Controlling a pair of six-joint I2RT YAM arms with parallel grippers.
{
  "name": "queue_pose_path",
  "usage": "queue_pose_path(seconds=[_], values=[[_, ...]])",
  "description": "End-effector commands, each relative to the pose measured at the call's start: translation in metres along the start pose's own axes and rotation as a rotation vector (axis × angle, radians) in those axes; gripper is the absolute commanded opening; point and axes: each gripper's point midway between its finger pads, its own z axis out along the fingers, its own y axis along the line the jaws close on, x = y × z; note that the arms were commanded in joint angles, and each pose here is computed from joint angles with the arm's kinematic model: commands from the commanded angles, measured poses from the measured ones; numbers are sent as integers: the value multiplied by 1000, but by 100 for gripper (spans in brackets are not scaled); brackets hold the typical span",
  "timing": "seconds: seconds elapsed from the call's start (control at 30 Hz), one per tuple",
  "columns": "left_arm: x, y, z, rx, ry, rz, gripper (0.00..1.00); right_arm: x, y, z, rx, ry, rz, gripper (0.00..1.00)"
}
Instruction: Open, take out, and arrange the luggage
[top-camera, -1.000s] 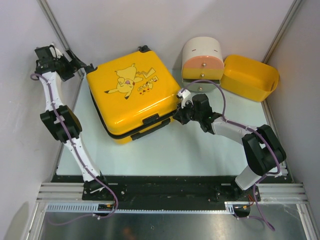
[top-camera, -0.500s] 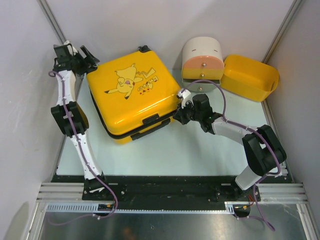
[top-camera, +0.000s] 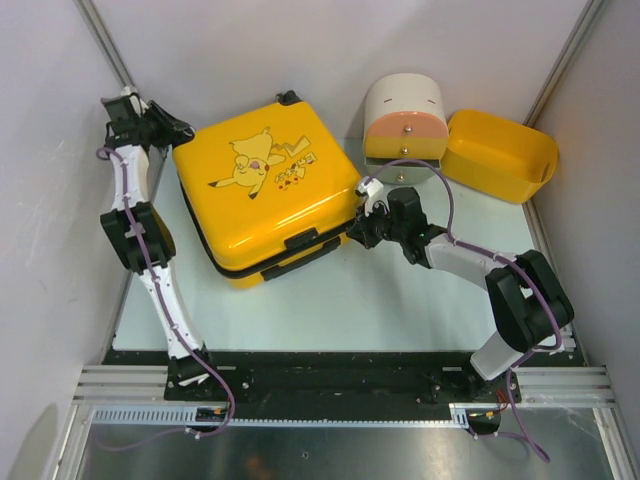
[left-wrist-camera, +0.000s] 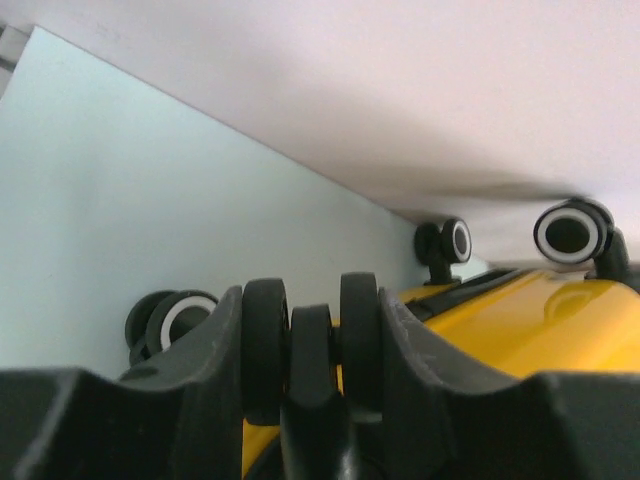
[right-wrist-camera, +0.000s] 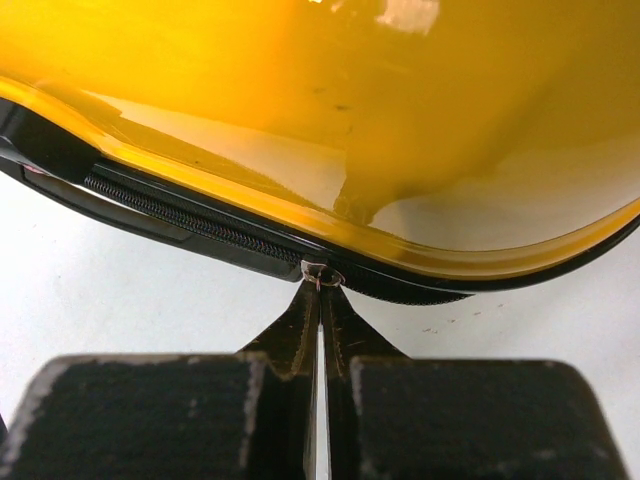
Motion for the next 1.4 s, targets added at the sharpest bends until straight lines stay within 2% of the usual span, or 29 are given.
queue_pose_path(seconds=[0.0, 0.03, 0.07, 0.13, 0.17, 0.2, 0.27, 0.37, 0.47, 0.6, 0.73, 0.93, 0.97, 1.0, 1.1, 1.17, 1.2, 1.27, 1.3, 1.33, 1.37], values=[[-17, -52, -33, 132, -38, 73, 25, -49, 2, -7, 5, -160, -68, 0], [-17, -48, -38, 122, -38, 71, 14, -50, 3, -6, 3, -166, -72, 0], [-7, -38, -40, 102, -16, 64, 9, -49, 4, -4, -1, -164, -74, 0], [-14, -39, -60, 93, -41, 67, 0, -47, 11, -1, -17, -158, -71, 0], [-1, -28, -62, 72, -14, 44, 0, -44, 15, 0, -26, -151, -67, 0], [-9, -30, -76, 69, -40, 46, 0, -40, 20, 0, -36, -141, -62, 0], [6, -13, -80, 31, -24, 11, 0, -37, 39, -3, -65, -139, -66, 0], [5, -2, -96, 1, -63, -11, 0, -20, 68, -5, -93, -117, -56, 0], [15, 9, -105, -19, -64, -55, 0, -11, 98, -8, -115, -140, -69, 0], [30, 11, -115, -25, -64, -91, 0, -30, 123, 0, -121, -243, -71, 0], [41, 19, -127, -56, -79, -123, 0, -41, 111, 20, -62, -287, -60, 0], [52, 42, -159, -126, -117, -186, 0, -101, 58, 36, 29, -426, -100, 0], [63, 49, -161, -141, -103, -202, 0, -98, 50, 47, 33, -414, -104, 0], [66, 51, -165, -145, -104, -206, 0, -122, 46, 47, 36, -465, -121, 0], [80, 51, -177, -140, -89, -218, 0, -137, 28, 58, 38, -501, -193, 0], [90, 45, -184, -120, -73, -216, 12, -136, 16, 60, 27, -491, -207, 0], [93, 45, -187, -108, -65, -215, 33, -129, 14, 62, 18, -467, -206, 0], [101, 38, -198, -67, -48, -191, 61, -115, 13, 63, -19, -405, -179, 0], [99, 36, -205, -51, -54, -170, 90, -114, 16, 60, -37, -394, -167, 0], [99, 35, -211, -41, -57, -112, 99, -110, 20, 59, -70, -376, -160, 0], [96, 23, -224, -16, -73, -62, 100, -105, 19, 57, -80, -355, -148, 0]])
